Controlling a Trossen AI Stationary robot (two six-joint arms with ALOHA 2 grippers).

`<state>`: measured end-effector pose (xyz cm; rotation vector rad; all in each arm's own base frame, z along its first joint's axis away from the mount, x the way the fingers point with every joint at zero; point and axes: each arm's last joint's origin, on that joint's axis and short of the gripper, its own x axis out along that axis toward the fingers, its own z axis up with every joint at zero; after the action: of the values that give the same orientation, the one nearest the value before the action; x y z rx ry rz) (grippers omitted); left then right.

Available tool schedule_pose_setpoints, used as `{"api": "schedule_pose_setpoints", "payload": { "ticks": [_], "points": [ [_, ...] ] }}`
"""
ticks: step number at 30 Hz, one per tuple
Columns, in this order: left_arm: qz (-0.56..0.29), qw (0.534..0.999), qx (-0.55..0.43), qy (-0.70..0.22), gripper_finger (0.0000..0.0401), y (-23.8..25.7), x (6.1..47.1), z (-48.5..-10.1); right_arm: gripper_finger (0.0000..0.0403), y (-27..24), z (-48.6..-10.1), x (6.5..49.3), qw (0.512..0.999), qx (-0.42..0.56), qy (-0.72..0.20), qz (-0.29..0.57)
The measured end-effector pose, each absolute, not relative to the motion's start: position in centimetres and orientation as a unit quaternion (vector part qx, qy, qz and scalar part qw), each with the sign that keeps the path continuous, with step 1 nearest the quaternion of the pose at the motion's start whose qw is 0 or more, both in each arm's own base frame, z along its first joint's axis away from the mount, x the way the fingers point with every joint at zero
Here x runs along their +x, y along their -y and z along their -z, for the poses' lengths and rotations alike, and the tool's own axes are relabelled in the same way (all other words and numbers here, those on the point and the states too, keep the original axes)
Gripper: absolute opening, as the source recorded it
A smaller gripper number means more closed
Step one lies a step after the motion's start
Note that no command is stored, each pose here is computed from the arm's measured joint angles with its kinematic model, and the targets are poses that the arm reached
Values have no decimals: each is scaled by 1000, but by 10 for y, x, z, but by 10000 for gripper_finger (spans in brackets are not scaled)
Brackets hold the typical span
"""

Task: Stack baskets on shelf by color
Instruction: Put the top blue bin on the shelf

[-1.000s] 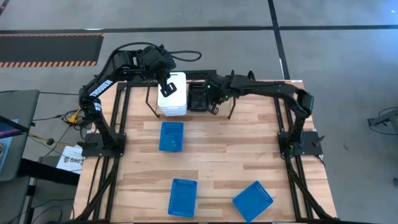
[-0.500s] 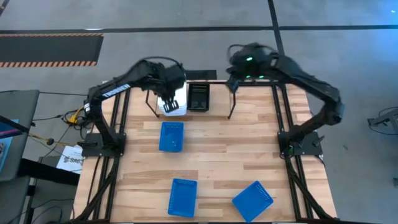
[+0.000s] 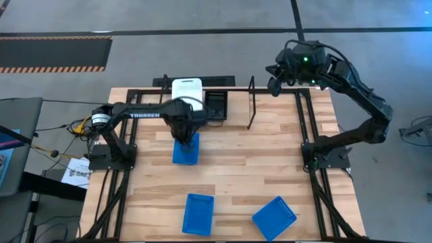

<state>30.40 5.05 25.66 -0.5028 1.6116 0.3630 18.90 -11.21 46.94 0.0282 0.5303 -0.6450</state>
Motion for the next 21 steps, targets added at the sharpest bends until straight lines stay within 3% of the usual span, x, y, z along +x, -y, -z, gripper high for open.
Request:
{"api": "schedule_pose_setpoints", "payload": {
  "ticks": [13,17,21],
  "points": [
    [-51,741,-143,-655,0,27,327,-241,1,114,-463,193,909,-16,-289,299],
    [-33,735,-129,-664,13,38,323,-234,1,114,-464,193,910,-16,-288,299],
    [-26,720,-126,-682,51,42,317,-224,1,114,-464,193,910,-18,-288,298]
  ]
}}
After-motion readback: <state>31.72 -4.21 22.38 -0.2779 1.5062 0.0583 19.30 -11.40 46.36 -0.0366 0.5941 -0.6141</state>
